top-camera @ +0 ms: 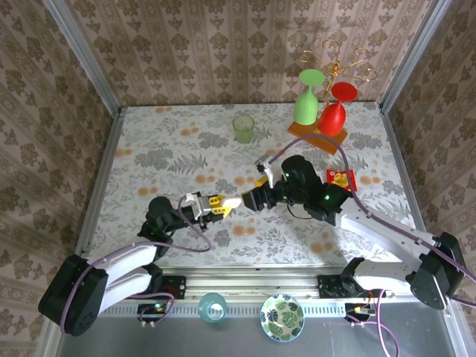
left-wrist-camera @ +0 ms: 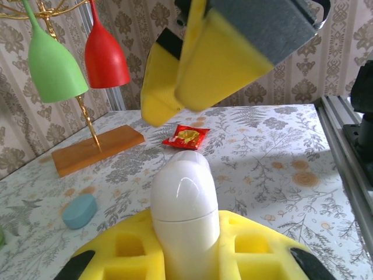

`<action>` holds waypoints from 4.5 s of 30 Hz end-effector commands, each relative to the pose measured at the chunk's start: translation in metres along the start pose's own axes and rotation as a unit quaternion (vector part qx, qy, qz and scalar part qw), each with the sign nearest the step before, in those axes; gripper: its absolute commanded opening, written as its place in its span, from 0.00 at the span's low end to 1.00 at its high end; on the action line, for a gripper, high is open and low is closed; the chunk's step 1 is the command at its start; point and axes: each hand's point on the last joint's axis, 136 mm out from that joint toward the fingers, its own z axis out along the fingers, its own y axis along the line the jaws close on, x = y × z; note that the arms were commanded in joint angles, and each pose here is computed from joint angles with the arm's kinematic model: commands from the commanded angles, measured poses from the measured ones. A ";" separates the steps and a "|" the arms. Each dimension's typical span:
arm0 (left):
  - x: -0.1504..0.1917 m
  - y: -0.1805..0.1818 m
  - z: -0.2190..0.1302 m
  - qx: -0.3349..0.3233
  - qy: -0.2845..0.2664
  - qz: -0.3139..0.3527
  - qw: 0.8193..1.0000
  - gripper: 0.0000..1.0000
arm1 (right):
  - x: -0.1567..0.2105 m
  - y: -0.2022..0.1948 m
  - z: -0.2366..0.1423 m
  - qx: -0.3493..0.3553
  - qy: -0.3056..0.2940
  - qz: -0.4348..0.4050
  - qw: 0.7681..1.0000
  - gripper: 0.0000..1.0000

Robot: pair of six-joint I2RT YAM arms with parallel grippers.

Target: Insert wireless bluetooth earbuds into charging case

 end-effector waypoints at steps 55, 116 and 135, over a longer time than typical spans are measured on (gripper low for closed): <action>-0.016 -0.015 0.019 0.053 -0.021 0.014 0.998 0.75 | 0.024 0.015 -0.001 -0.080 -0.019 -0.210 0.974 0.19; 0.038 0.145 -0.143 -0.516 0.165 -0.006 0.840 1.00 | 0.015 -0.216 -0.133 0.477 -0.170 0.023 0.862 1.00; 0.094 0.219 -0.183 -0.571 0.163 -0.065 0.802 1.00 | 0.075 -0.304 -0.132 0.499 -0.180 0.054 0.846 1.00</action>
